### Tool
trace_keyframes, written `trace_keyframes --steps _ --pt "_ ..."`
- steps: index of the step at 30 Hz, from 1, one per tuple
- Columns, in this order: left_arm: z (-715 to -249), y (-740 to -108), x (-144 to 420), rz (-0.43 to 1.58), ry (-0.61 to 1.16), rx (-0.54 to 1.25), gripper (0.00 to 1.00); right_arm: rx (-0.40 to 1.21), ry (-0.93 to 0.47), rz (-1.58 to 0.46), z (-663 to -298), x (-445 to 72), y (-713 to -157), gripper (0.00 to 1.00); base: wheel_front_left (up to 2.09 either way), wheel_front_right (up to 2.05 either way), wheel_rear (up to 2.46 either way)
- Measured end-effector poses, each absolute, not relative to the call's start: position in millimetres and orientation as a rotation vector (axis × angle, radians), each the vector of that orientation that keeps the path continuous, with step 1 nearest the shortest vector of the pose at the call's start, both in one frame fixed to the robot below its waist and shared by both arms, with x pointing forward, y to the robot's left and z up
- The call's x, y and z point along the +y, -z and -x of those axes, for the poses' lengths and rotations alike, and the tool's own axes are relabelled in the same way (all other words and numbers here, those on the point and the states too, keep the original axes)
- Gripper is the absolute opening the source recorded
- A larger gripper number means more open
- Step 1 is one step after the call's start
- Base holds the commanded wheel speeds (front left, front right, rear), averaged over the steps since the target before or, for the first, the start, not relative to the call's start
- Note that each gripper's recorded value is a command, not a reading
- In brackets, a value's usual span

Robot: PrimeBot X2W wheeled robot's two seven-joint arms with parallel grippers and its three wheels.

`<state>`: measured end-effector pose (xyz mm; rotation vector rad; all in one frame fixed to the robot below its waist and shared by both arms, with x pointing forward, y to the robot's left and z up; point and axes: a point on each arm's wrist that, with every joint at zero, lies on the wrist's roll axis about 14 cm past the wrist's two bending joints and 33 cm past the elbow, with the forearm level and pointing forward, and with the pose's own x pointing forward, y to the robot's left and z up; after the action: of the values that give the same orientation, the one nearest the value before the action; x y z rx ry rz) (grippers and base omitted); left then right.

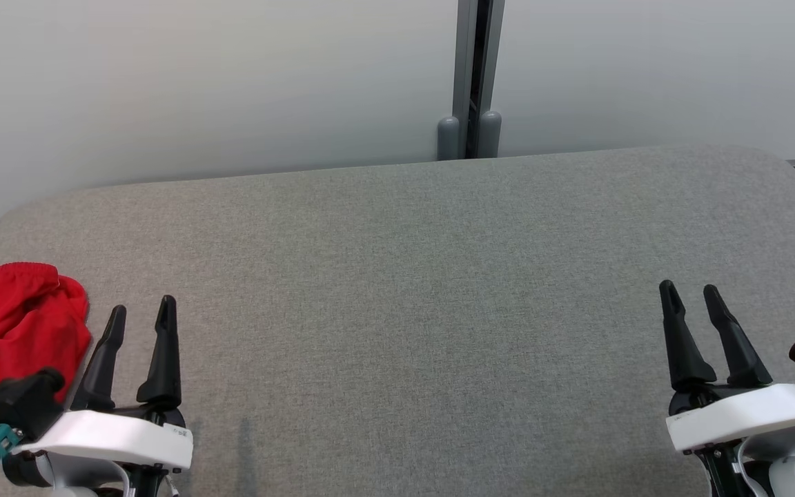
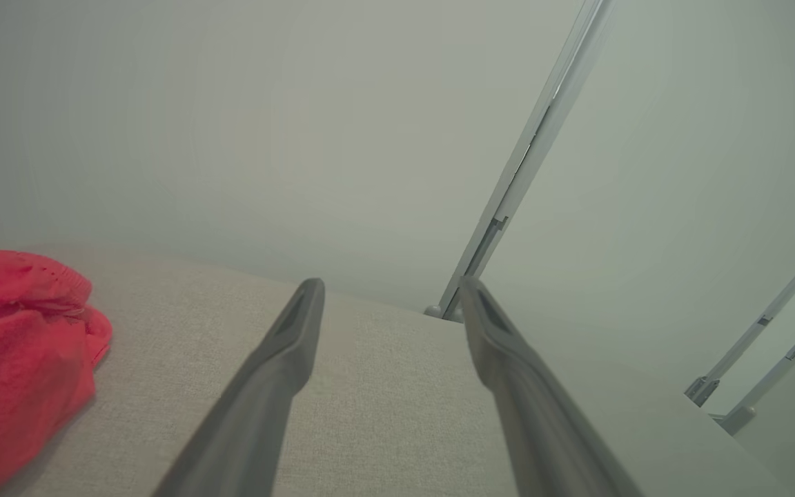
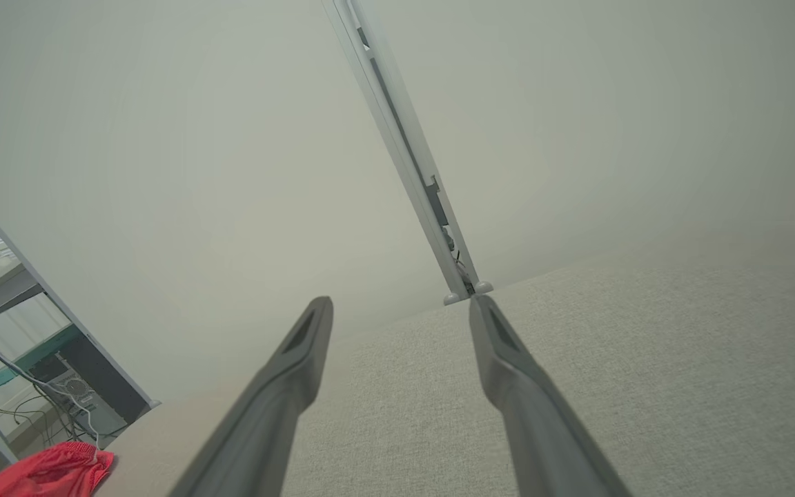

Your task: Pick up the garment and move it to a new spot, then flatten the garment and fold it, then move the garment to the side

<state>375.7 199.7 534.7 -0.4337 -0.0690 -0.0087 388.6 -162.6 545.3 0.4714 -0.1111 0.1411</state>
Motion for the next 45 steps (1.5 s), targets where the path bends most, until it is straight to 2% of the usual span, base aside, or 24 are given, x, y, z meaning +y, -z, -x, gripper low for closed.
trace_keyframes --steps 16,45 --pt "-379 -530 191 0.247 0.037 -0.051 1.0 -0.101 -0.138 -0.292 -392 -162 -540 1.0 0.0 0.0 0.0" --pt "-380 -509 188 0.122 0.033 0.043 1.0 -0.052 -0.137 -0.158 -395 -158 -525 1.0 0.0 0.0 0.0"
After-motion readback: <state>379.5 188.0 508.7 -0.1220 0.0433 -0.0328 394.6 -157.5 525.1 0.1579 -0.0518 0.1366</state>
